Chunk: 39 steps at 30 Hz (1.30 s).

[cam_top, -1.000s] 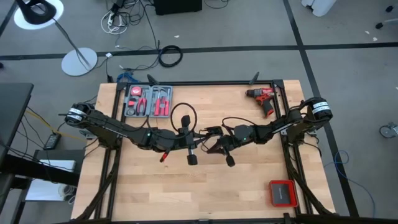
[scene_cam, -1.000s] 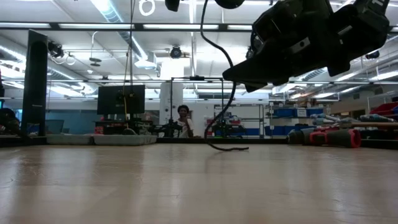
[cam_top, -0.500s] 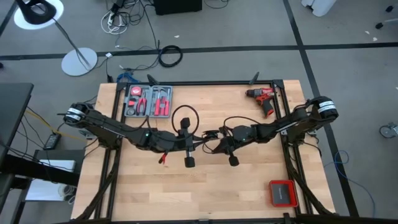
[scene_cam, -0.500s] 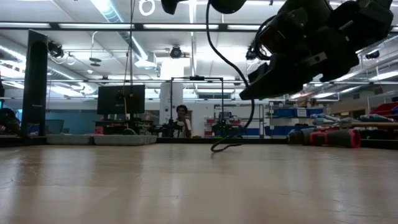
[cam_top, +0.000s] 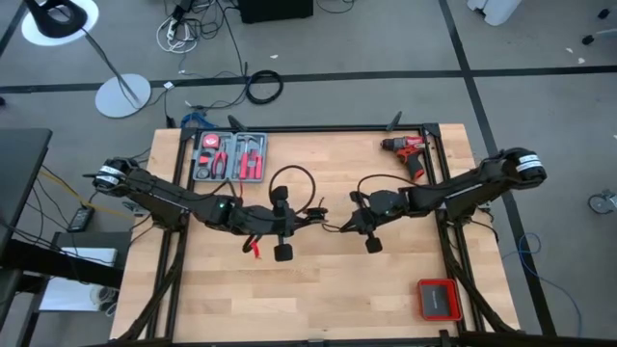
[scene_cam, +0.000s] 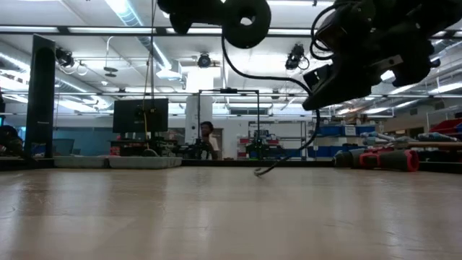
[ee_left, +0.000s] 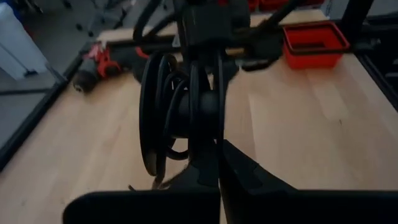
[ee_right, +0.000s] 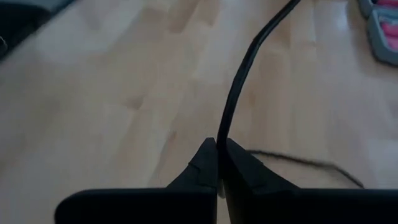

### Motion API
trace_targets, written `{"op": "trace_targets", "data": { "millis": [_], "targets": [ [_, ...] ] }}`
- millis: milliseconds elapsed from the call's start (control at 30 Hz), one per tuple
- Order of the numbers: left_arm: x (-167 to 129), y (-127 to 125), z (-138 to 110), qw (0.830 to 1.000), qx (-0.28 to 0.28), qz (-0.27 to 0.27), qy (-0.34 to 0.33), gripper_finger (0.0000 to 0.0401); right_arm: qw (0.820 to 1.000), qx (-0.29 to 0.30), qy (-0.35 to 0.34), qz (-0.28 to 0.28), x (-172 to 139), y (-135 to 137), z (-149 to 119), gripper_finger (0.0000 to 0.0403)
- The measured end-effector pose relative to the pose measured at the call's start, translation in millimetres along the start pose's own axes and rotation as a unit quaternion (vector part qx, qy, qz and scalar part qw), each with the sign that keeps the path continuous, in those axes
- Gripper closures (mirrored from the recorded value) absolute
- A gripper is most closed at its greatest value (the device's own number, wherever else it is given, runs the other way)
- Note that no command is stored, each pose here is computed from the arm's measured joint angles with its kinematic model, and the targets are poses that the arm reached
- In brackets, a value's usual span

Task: Coil cords
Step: Coil the black wire on the black spool

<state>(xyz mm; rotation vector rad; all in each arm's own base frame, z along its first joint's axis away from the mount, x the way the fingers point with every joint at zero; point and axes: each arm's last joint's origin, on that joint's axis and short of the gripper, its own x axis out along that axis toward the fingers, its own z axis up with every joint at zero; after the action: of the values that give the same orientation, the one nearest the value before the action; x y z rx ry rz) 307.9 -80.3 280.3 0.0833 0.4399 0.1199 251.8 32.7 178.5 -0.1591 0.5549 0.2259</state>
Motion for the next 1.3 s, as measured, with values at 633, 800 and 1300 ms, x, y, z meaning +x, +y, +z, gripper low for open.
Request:
{"op": "trace_targets", "data": {
  "millis": [633, 800, 1300],
  "targets": [
    [-1, 1, -13, 0.998, -0.005, -0.002, 0.064, 0.0401, 0.988, -0.085, -0.128, -0.026, -52, -1, 34, 0.0399],
    [0, 1, -12, 0.998, -0.007, -0.008, 0.061, 0.0401, 0.982, -0.11, -0.15, -0.034, -53, -3, 39, 0.0399],
    [32, -4, -16, 0.991, -0.049, -0.115, 0.037, 0.0401, 0.97, -0.168, -0.175, -0.026, -55, -21, 49, 0.0399]
  ]
}}
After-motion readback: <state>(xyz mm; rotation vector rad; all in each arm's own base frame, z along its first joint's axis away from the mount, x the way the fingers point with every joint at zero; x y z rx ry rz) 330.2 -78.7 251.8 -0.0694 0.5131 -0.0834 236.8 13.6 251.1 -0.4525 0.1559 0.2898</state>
